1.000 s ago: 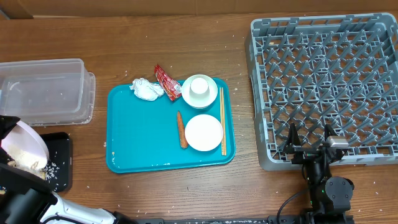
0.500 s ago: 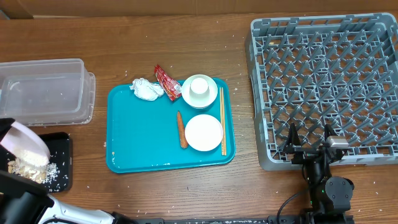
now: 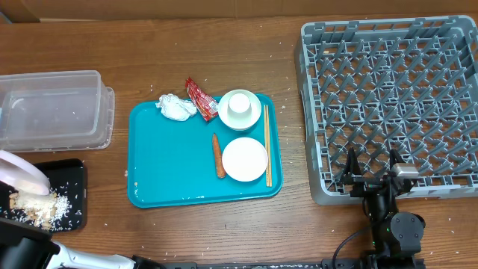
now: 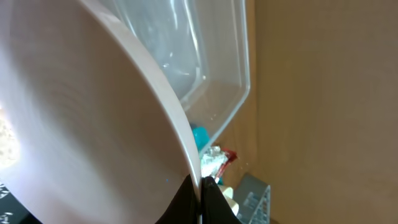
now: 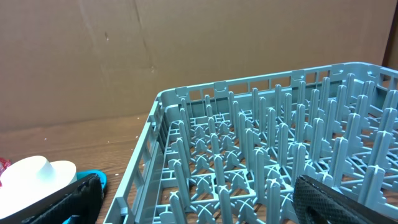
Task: Sort waste into correct bins and load items into the dishwasher
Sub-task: 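Tilt the plate to dump rice and shells onto the black tray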
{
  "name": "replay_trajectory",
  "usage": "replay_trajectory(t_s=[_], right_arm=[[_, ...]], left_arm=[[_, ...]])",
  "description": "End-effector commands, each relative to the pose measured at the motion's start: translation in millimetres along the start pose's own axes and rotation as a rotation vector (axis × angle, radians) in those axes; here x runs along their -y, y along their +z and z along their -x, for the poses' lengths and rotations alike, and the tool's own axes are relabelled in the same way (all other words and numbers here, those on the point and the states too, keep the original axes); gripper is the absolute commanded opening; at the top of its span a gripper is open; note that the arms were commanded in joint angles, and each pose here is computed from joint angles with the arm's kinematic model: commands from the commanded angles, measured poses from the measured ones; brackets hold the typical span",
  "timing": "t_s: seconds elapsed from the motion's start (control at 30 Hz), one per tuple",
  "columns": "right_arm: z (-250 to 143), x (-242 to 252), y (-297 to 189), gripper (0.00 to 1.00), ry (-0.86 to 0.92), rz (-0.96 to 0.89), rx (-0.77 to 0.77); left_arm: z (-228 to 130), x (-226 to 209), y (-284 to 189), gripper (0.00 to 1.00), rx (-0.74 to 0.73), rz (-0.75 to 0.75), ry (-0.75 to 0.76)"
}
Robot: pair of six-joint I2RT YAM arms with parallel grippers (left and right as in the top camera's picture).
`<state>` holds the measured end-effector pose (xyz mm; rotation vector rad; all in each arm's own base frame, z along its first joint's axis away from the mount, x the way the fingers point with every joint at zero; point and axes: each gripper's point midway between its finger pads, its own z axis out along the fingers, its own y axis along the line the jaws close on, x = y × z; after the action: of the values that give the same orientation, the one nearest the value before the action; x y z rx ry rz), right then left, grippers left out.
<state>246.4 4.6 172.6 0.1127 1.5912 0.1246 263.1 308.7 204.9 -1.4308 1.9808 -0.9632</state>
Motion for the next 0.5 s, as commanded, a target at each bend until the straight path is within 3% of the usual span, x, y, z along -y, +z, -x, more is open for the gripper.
replay_trajectory(t_s=[0.0, 0.2, 0.3, 0.4, 0.47], right_arm=[[-2.0, 0.8, 0.1, 1.0, -0.003, -0.001, 0.003], [-2.0, 0.8, 0.1, 1.0, -0.003, -0.001, 0.003], [-2.0, 0.8, 0.1, 1.0, -0.003, -0.001, 0.003], [-2.0, 0.8, 0.1, 1.0, -0.003, -0.001, 0.003], [-1.9, 0.8, 0.1, 1.0, -0.003, -0.001, 0.003]], left_arm=[[-3.3, -8.5, 4.7, 0.04, -0.02, 0.008, -0.017], [-10.0, 14.4, 1.9, 0.04, -0.044, -0.131, -0.016], [-6.7, 1.3, 3.0, 0.04, -0.033, -0.055, -0.051], [-6.3, 6.9, 2.6, 0.04, -0.032, -0.088, -0.025], [-7.7, -4.9, 3.1, 0.04, -0.035, -0.019, -0.096]])
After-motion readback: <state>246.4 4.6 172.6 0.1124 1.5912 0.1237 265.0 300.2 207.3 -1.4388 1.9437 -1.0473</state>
